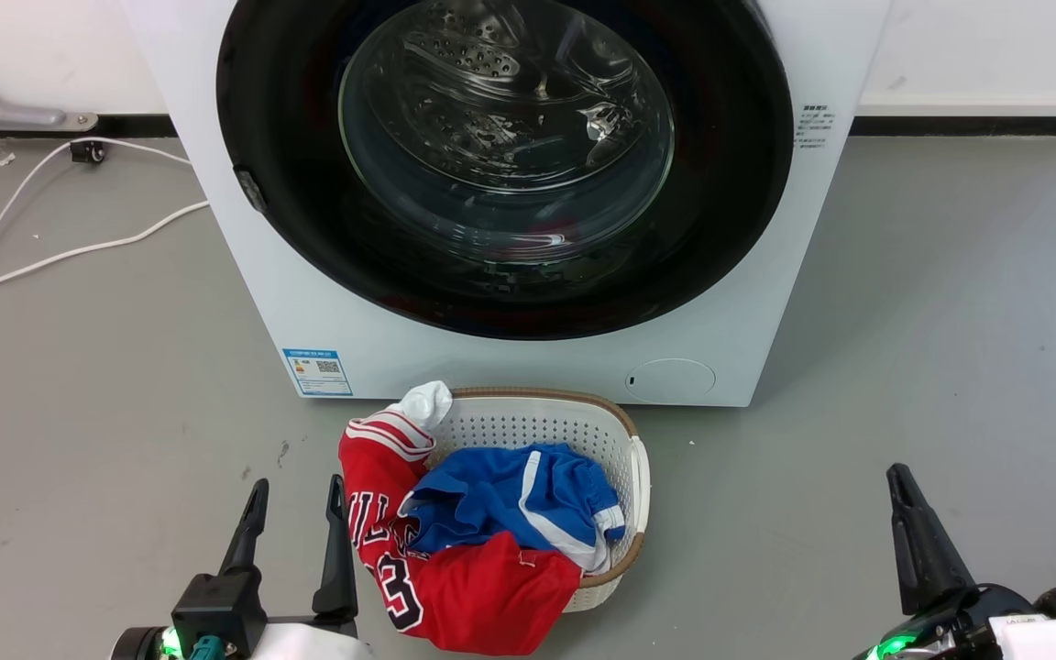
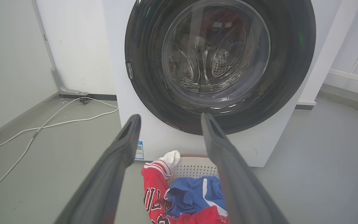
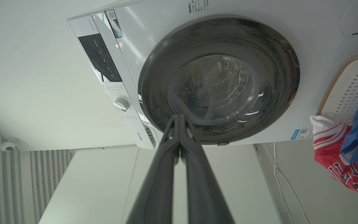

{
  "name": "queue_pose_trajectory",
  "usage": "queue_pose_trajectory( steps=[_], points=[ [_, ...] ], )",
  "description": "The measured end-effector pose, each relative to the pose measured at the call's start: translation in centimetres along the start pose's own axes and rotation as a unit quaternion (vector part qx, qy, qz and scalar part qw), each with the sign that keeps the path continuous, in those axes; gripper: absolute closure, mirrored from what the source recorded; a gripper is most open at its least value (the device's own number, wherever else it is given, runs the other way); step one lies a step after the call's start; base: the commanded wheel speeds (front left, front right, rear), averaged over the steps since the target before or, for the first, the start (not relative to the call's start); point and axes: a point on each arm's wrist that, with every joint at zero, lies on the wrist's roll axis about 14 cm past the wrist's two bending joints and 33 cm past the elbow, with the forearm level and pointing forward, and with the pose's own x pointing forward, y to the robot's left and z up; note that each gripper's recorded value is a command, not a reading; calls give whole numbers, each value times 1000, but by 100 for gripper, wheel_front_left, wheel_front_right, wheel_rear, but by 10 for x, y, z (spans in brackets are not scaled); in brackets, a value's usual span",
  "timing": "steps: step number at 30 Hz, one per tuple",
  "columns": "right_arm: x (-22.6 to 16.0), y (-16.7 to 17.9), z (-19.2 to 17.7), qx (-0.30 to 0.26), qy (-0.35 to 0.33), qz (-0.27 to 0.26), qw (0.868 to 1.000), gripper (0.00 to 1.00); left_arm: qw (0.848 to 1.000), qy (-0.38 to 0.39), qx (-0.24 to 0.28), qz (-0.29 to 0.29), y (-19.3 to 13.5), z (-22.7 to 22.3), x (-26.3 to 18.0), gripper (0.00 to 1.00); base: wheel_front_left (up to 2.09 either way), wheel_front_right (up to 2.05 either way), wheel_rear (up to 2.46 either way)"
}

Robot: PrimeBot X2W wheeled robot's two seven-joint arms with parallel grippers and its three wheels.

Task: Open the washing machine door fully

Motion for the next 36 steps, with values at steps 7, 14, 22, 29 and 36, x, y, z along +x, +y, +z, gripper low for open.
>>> queue_pose_trajectory(
  steps=[7, 14, 22, 29, 36],
  points=[
    [2, -5, -5, -6, 15, -8, 1000, 100, 1000, 2, 4, 3, 2, -1, 1, 0, 0, 0, 0],
    [15, -2, 16, -19, -14, -3, 1000, 100, 1000, 2, 10, 7, 5, -2, 8, 0, 0, 0, 0],
    [62, 19, 53, -53, -45, 26, 997, 100, 1000, 0, 16, 8, 6, -3, 25, 0, 0, 0, 0],
    [125, 42, 77, -73, -49, 53, 995, 100, 1000, 0, 25, 2, 6, -8, 48, 0, 0, 0, 0],
    [191, 56, 82, -97, -27, 71, 992, 100, 1000, 12, 29, 1, 9, -23, 71, 0, 0, 0, 0]
  ],
)
